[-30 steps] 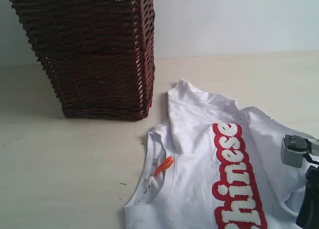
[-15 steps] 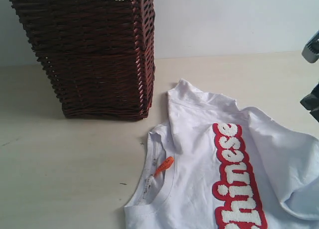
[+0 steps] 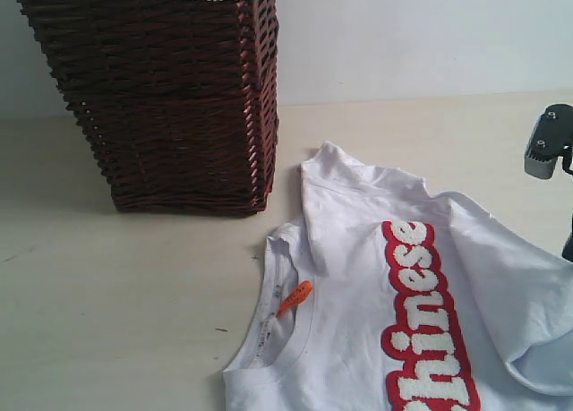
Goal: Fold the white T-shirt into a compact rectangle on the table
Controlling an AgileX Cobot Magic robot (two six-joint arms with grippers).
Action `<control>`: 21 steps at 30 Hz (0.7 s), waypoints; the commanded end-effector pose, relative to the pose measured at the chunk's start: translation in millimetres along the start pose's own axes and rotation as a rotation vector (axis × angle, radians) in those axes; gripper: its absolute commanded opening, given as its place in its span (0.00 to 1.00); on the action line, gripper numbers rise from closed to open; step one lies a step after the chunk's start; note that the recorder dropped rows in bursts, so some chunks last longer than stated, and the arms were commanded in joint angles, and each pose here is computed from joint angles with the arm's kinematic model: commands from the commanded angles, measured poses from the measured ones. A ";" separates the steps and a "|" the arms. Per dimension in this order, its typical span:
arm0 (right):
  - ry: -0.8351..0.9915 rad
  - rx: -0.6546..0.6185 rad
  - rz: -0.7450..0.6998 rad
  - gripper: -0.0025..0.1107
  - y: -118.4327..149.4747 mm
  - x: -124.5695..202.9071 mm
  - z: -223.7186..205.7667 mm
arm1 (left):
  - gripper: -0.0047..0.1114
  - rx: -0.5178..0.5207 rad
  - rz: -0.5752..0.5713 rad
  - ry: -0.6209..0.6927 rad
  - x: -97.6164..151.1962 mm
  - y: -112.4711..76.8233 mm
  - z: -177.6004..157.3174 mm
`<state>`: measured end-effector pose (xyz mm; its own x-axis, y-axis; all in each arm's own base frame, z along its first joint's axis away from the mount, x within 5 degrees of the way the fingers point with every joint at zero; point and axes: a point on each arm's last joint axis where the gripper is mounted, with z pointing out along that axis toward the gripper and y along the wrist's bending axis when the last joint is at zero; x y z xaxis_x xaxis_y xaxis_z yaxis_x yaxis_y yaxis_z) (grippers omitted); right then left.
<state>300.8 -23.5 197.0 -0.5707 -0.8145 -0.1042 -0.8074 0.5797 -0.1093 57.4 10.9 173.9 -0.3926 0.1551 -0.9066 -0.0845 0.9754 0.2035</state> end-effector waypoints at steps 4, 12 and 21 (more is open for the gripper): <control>-0.098 0.063 -0.166 0.49 6.7 -2.0 -40.0 | 0.04 0.001 -0.015 -0.004 -1.2 0.0 -0.2; -0.170 -0.217 -0.241 0.49 12.2 36.8 -42.8 | 0.04 0.001 -0.015 -0.004 -1.2 0.0 -0.2; -0.192 -0.302 -0.120 0.49 -7.9 53.7 -3.8 | 0.04 0.001 -0.015 -0.004 -1.2 0.0 -0.2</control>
<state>272.7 -69.9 204.6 -0.4416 -0.8522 -0.2805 -0.8972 0.4201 0.1363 57.4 10.9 173.9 -0.3926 0.1551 -0.9066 -0.0845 0.9754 0.2035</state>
